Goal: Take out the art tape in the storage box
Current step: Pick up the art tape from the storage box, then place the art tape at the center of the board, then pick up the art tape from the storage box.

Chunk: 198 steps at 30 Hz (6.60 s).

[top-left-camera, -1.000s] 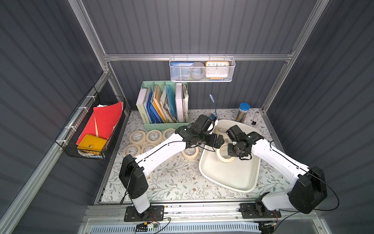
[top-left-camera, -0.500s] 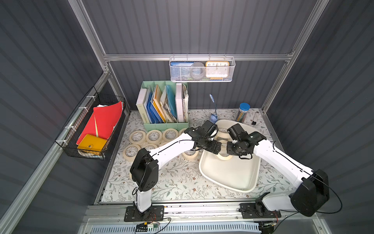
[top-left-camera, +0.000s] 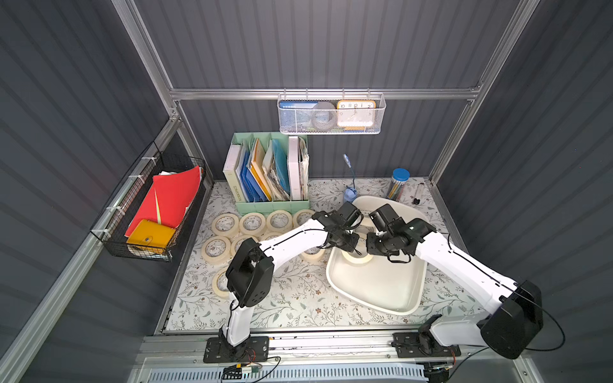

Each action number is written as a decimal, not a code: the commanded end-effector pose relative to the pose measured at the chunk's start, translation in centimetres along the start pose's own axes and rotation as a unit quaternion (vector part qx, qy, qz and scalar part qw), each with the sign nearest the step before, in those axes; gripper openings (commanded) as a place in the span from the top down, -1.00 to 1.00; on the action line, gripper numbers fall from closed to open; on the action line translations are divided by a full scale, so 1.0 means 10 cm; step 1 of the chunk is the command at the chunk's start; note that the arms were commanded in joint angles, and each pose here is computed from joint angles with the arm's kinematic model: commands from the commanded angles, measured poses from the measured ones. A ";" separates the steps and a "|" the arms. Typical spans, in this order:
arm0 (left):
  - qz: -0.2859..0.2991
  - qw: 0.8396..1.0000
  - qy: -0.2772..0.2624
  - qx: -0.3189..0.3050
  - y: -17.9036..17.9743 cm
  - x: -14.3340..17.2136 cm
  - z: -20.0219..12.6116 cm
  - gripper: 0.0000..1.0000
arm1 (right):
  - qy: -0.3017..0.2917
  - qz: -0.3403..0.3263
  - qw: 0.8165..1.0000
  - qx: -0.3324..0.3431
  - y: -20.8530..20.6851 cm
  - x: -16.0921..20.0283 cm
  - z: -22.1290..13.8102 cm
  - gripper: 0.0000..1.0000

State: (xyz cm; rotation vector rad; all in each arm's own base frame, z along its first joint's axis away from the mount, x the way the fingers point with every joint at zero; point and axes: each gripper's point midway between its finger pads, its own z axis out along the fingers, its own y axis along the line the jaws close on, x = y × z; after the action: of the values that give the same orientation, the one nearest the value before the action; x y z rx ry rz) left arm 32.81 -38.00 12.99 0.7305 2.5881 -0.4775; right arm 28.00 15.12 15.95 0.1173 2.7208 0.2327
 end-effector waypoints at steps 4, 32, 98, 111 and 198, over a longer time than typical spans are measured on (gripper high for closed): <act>-0.015 1.000 -0.026 0.008 0.00 -0.10 -0.20 1.00 | -0.005 0.016 1.000 -0.004 0.00 -0.02 -0.03 1.00; -0.251 0.943 -0.066 -0.206 1.70 1.25 -1.69 1.00 | -0.120 0.072 0.989 0.044 -0.57 -0.38 -0.38 0.02; -0.434 0.859 -0.158 -0.219 2.60 1.71 -1.59 -0.95 | -0.055 0.153 0.985 0.049 -0.60 -0.71 1.22 0.03; -0.267 0.920 -0.155 -0.241 2.21 0.70 -1.56 -1.00 | -0.037 0.162 0.984 0.068 -0.72 -0.63 1.52 0.06; -0.035 0.998 -0.016 0.047 0.19 -0.30 -0.34 1.00 | -0.181 0.047 0.982 0.006 -0.46 -0.59 -1.08 0.09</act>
State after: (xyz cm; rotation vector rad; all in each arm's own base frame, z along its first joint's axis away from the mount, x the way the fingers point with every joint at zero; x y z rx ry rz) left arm 34.53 -37.97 14.09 0.6976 2.6468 -0.6308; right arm 28.86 10.49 23.49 0.1976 2.5226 0.2411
